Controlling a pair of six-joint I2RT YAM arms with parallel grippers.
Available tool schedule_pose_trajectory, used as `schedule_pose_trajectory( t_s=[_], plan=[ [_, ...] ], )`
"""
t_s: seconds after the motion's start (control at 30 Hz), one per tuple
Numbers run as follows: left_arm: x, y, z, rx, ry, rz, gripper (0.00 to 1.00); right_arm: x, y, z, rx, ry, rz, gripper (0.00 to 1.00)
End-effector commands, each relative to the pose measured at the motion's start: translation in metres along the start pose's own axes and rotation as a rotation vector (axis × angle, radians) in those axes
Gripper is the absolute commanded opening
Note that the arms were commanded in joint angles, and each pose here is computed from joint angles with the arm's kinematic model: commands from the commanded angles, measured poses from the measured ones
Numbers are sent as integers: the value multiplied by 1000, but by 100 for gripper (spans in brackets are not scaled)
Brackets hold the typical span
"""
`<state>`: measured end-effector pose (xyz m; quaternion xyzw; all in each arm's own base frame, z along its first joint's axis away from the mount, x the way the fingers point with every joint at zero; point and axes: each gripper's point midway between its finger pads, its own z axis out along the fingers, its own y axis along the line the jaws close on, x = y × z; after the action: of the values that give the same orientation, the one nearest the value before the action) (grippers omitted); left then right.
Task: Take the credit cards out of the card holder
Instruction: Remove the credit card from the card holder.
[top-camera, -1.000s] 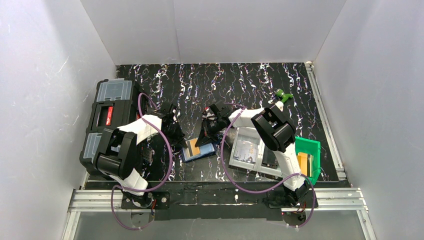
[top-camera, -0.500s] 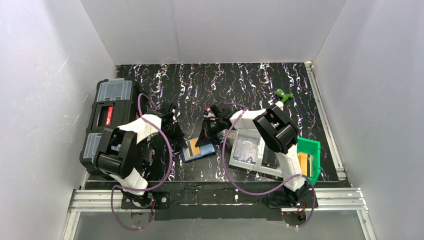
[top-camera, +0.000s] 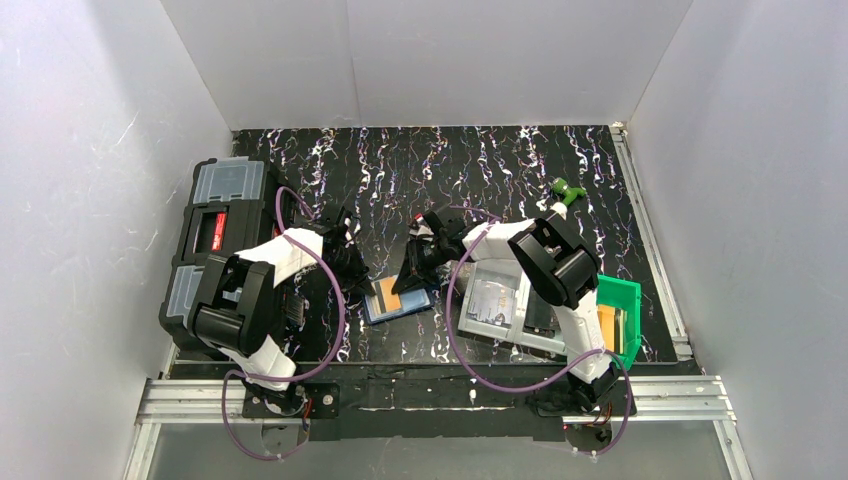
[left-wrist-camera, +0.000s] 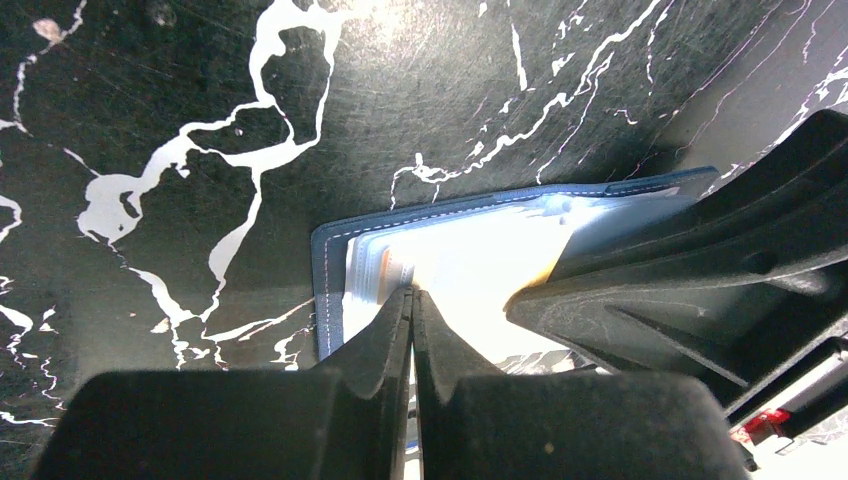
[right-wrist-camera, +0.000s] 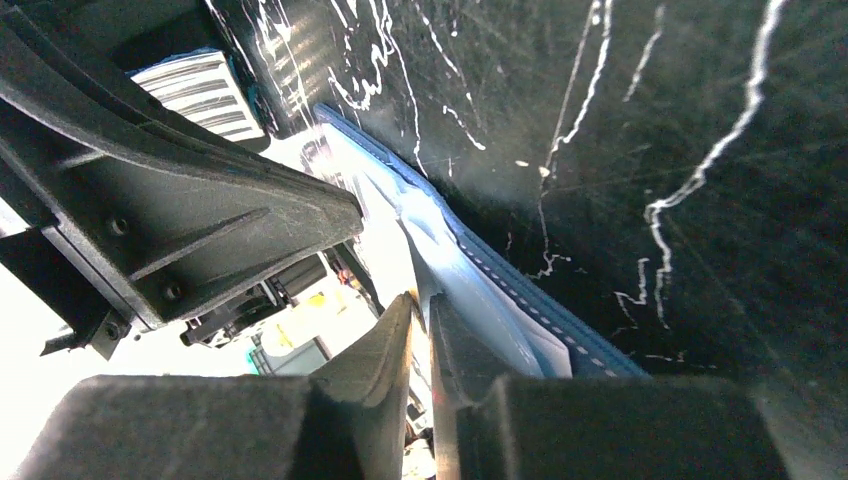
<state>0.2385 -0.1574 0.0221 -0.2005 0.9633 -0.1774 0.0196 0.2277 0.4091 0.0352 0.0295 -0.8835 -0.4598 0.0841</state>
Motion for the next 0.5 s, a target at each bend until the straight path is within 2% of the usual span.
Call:
schedule_pose_trajectory(
  t_s=[0.0,0.47],
  plan=[
    [20,78,19,-315,51,-2,0,-9,13,-12,-43,-36,-21,22],
    [20,76,20,-303,56,-2,0,-10,18,-8,-76,-14,0,23]
  ],
)
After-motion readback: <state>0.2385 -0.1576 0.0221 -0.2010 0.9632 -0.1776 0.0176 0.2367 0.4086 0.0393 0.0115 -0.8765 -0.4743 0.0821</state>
